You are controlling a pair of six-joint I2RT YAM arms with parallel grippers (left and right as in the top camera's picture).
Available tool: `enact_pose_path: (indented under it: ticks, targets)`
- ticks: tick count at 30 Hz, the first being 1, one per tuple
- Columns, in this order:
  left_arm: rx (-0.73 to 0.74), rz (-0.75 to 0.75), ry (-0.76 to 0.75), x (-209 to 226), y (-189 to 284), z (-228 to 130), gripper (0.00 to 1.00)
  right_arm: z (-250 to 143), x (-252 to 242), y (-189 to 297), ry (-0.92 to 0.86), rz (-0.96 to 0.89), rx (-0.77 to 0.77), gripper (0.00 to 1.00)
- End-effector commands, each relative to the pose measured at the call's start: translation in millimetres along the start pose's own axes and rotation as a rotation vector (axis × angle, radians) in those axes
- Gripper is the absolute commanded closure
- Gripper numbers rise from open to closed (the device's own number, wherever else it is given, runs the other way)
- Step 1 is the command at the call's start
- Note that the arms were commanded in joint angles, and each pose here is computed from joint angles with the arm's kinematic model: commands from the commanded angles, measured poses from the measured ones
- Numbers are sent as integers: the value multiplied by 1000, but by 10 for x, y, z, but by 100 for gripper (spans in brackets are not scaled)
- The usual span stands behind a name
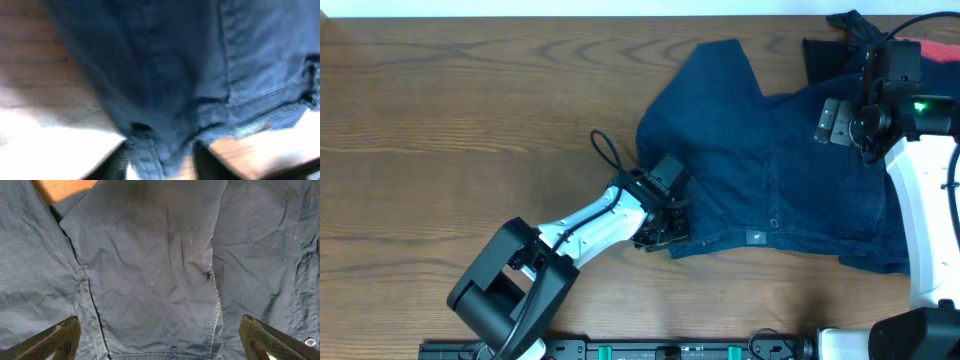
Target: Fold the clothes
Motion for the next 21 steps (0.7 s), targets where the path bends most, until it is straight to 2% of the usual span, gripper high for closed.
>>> enact_pose_path:
  ticks: [1, 4, 8, 13, 17, 18, 19, 20, 21]
  targets:
    - [-14, 22, 5, 2, -23, 38, 94, 45, -79, 65, -36, -1, -18, 1]
    - [-23, 90, -12, 113, -5, 36, 94, 40, -80, 65, -35, -2, -15, 1]
    - [-85, 274, 7, 515, 286, 169, 94, 5, -93, 65, -30, -11, 3, 1]
    - [-309, 432, 2, 1134, 1242, 717, 94, -15, -100, 66, -26, -15, 14, 1]
    - [-524, 444, 102, 1610, 2051, 1151, 94, -28, -99, 66, -25, -13, 21, 1]
    - [-572, 439, 151, 1750, 2256, 1228, 89, -32, -90, 66, -25, -6, 24, 1]
    - [-599, 414, 192, 1849, 2390, 1271, 50, -39, -71, 66, -25, 11, 30, 1]
    - [-616, 351, 224, 1925, 2503, 1299, 23, -47, -50, 67, -25, 31, 37, 1]
    - [-614, 288, 239, 1954, 2552, 1300, 2, -55, -30, 68, -25, 50, 43, 1]
Point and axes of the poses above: each gripper's point midway between its finger pads, its own y axis back along the fingers, its own x axis along the line the jaws close on, z = x × y, the point moved 6 cm from there along y, back along the fingers, and after that the axes turned 4 degrees about -y, right-handed, at the moved point
